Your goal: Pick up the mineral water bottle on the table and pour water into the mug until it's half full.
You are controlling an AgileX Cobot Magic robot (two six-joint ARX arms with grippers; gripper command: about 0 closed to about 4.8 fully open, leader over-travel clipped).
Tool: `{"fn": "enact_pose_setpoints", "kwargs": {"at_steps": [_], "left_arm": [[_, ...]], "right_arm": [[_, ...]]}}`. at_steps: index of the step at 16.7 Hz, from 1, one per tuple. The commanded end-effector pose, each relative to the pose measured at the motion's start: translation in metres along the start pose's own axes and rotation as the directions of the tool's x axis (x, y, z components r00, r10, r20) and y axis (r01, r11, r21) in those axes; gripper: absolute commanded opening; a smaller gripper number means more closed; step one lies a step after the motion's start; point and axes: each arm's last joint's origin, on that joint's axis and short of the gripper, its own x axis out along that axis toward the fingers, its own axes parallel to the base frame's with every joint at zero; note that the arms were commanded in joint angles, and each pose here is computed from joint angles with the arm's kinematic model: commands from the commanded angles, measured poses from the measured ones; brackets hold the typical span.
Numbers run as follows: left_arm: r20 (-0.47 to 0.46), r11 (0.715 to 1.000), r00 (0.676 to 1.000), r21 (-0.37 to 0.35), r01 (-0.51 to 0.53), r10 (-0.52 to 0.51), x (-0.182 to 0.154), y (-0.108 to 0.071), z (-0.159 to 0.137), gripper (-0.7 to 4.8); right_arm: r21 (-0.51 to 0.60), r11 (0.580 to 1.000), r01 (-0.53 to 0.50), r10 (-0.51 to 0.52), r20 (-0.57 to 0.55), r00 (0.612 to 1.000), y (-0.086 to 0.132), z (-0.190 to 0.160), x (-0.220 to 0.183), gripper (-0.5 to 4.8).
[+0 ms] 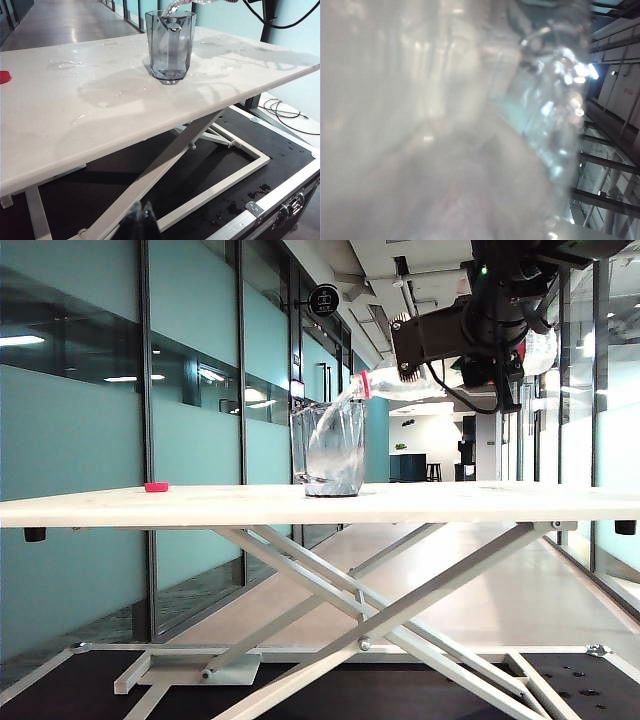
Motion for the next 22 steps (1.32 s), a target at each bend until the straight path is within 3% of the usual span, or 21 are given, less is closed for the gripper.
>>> {"fn": "enact_pose_setpoints", "kwargs": {"at_steps": [1,3,5,6,7,9,12,13,15,18,22], "left_arm": [[0.008,1.000,1.000,0.011,0.002,-0.002,0.000,0.000,0.002,-0.05],[0.008,1.000,1.000,0.011,0.002,-0.002,0.000,0.000,0.002,-0.05],[0.008,1.000,1.000,0.011,0.002,-0.002,0.000,0.000,0.001,-0.05],[0.008,1.000,1.000,0.011,0.002,-0.002,0.000,0.000,0.001,-0.05],[0.008,1.000,1.000,0.011,0.002,-0.002,0.000,0.000,0.001,-0.05],[0.008,1.000,1.000,0.011,0.002,-0.002,0.000,0.000,0.001,-0.05],[0.008,1.000,1.000,0.011,0.002,-0.002,0.000,0.000,0.001,-0.05],[0.008,1.000,1.000,0.011,0.002,-0.002,0.000,0.000,0.001,-0.05],[0.008,1.000,1.000,0.021,0.002,-0.002,0.000,0.000,0.001,-0.05],[0.006,1.000,1.000,0.030,0.002,-0.003,0.000,0.000,0.001,-0.05],[0.005,1.000,1.000,0.030,0.003,-0.003,0.000,0.000,0.001,-0.05]], "right_arm": [[0.040,0.999,0.036,-0.036,0.004,0.999,-0.009,-0.001,-0.003,1.48],[0.170,0.985,-0.007,0.001,0.036,0.999,-0.005,0.000,-0.003,1.48],[0.329,0.942,-0.066,0.044,0.072,0.996,0.000,0.001,-0.002,1.48],[0.468,0.873,-0.134,0.077,0.138,0.987,0.003,0.002,-0.002,1.48],[0.576,0.792,-0.201,0.098,0.205,0.974,0.006,0.001,-0.001,1.48],[0.760,0.550,-0.346,0.089,0.359,0.929,0.011,-0.005,0.003,1.47],[0.878,0.174,-0.446,-0.118,0.468,0.876,0.026,-0.027,0.014,1.47],[0.880,0.096,-0.466,-0.192,0.475,0.859,0.036,-0.034,0.018,1.47],[0.871,0.039,-0.490,-0.248,0.483,0.840,0.052,-0.035,0.027,1.48],[0.848,-0.009,-0.531,-0.290,0.506,0.813,0.073,-0.029,0.042,1.55],[0.846,-0.018,-0.533,-0.269,0.510,0.817,0.084,-0.026,0.045,4.22]]}}
